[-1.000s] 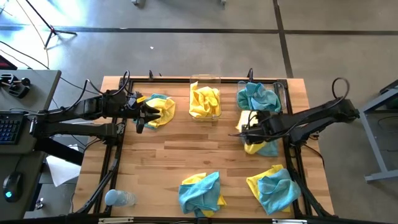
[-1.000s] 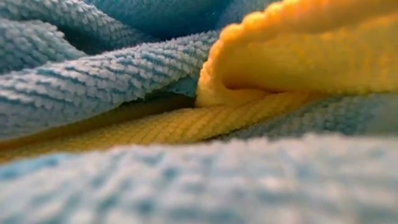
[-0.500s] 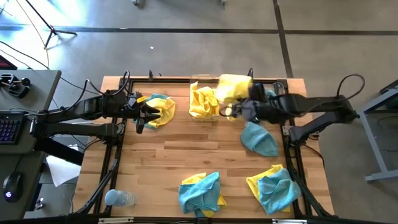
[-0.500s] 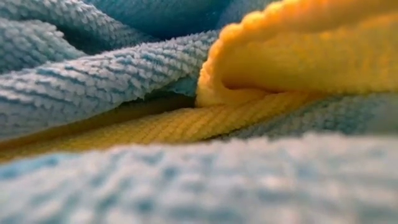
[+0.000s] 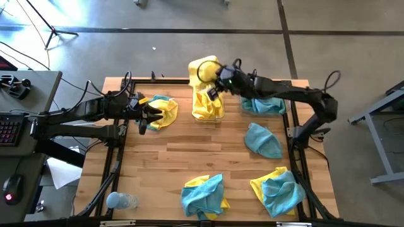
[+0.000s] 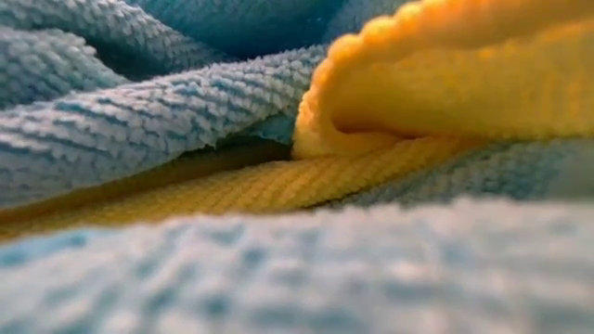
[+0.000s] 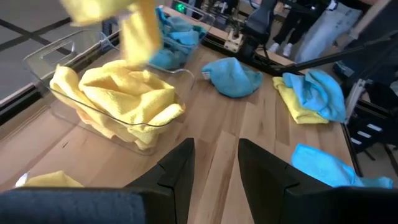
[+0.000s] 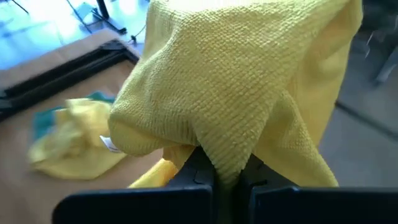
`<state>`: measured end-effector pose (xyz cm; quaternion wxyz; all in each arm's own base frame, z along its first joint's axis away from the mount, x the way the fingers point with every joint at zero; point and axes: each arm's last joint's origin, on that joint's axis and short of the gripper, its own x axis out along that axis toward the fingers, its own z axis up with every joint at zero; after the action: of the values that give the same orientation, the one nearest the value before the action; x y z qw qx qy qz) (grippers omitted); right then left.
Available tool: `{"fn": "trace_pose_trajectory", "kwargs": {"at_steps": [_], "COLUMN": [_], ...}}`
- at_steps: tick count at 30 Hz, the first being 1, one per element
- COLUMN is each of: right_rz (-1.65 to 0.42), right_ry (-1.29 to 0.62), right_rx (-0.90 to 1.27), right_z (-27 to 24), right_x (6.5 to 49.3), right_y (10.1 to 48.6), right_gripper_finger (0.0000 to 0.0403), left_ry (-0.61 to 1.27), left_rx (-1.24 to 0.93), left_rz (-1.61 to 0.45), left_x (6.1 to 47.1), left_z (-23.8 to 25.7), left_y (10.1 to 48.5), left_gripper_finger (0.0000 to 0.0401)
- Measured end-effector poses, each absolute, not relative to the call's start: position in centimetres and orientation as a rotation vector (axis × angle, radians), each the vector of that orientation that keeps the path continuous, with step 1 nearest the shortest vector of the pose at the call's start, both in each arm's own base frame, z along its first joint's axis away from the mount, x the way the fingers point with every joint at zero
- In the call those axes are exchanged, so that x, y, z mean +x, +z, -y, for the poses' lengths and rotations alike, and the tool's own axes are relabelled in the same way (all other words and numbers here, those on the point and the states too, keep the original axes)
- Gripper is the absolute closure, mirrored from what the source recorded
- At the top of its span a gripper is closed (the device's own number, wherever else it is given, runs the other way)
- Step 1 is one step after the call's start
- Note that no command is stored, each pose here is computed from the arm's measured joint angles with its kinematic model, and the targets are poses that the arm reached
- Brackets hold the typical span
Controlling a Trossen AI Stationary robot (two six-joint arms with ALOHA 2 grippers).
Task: Sort microfiber towel by color & place in baskets
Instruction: Put the yellow towel into the left transparent bin
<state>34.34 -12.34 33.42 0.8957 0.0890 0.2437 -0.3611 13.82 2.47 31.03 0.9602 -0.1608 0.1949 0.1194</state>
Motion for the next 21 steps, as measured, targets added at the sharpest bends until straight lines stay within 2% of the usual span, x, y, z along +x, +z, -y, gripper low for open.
{"fn": "trace_pose_trajectory", "kwargs": {"at_steps": [4, 9, 13, 21], "right_rz": [-0.6, -0.771, -0.858, -0.865], "right_ry": [-0.7, -0.568, -0.533, -0.442], "right_rx": [0.129, 0.324, 0.441, 0.469], "right_z": [16.4, 19.7, 20.2, 20.5], "right_x": [35.2, 35.1, 34.1, 34.6], "right_y": [30.4, 25.5, 24.5, 23.5], "right_gripper_finger": [0.0402, 0.0402, 0.0402, 0.0402], "left_ry": [0.288, 0.348, 0.387, 0.472], "left_rx": [-0.325, -0.347, -0.37, -0.372], "left_rz": [-0.388, -0.372, -0.362, -0.342], "left_x": [13.8, 13.8, 13.7, 13.6], "left_z": [-2.6, -2.8, -2.9, -3.1], "left_y": [31.0, 31.1, 31.1, 31.1], "left_gripper_finger": [0.0288, 0.0288, 0.0288, 0.0288]}}
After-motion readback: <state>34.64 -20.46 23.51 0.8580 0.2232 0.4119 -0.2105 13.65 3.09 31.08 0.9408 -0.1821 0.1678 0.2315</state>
